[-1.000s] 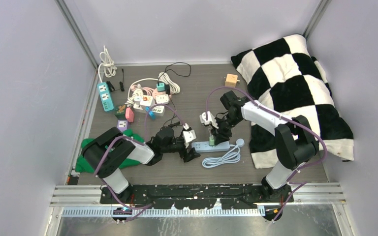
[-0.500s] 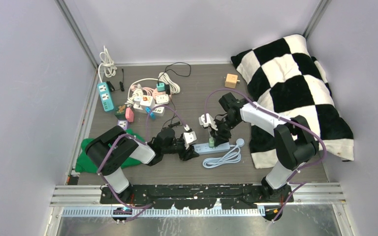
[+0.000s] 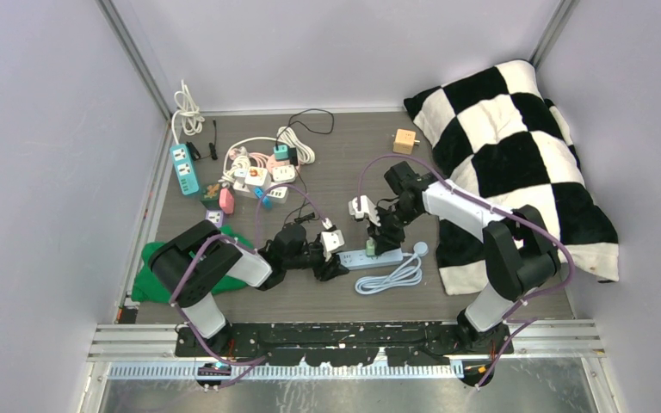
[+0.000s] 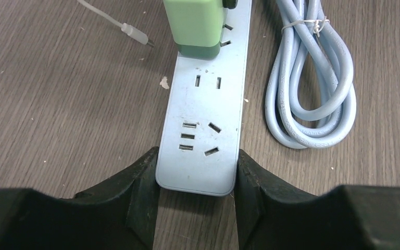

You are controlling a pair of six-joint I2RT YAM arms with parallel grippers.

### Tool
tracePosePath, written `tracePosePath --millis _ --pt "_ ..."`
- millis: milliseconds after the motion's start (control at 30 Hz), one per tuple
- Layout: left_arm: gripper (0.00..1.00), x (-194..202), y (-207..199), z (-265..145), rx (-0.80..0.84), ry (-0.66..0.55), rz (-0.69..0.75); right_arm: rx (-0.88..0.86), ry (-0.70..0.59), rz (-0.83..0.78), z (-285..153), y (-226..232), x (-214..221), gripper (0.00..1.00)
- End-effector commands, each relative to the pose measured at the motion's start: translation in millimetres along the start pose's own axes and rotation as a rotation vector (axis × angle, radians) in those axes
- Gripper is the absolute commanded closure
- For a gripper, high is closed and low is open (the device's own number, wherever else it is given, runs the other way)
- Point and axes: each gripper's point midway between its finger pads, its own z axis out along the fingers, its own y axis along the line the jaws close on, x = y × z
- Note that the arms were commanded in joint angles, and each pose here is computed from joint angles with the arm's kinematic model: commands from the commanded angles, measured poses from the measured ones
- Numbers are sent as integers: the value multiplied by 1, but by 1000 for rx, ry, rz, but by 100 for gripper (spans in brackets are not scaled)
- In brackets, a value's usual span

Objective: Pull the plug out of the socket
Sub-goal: Remove the plug from the socket.

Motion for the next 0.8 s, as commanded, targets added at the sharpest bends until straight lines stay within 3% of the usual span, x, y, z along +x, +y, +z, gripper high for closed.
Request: tracePosePath --millis 0,200,567,767 --pt "100 -3 3 -3 -33 -1 -15 23 -14 -13 -9 2 -12 99" --pt "100 -2 7 -3 -55 9 -34 -140 62 -141 15 59 -11 99" --pt "100 3 4 -9 -65 20 -54 59 0 22 -21 -1 -10 99" --pt "100 2 6 -8 -76 19 -61 -94 -23 -30 -4 47 -12 99"
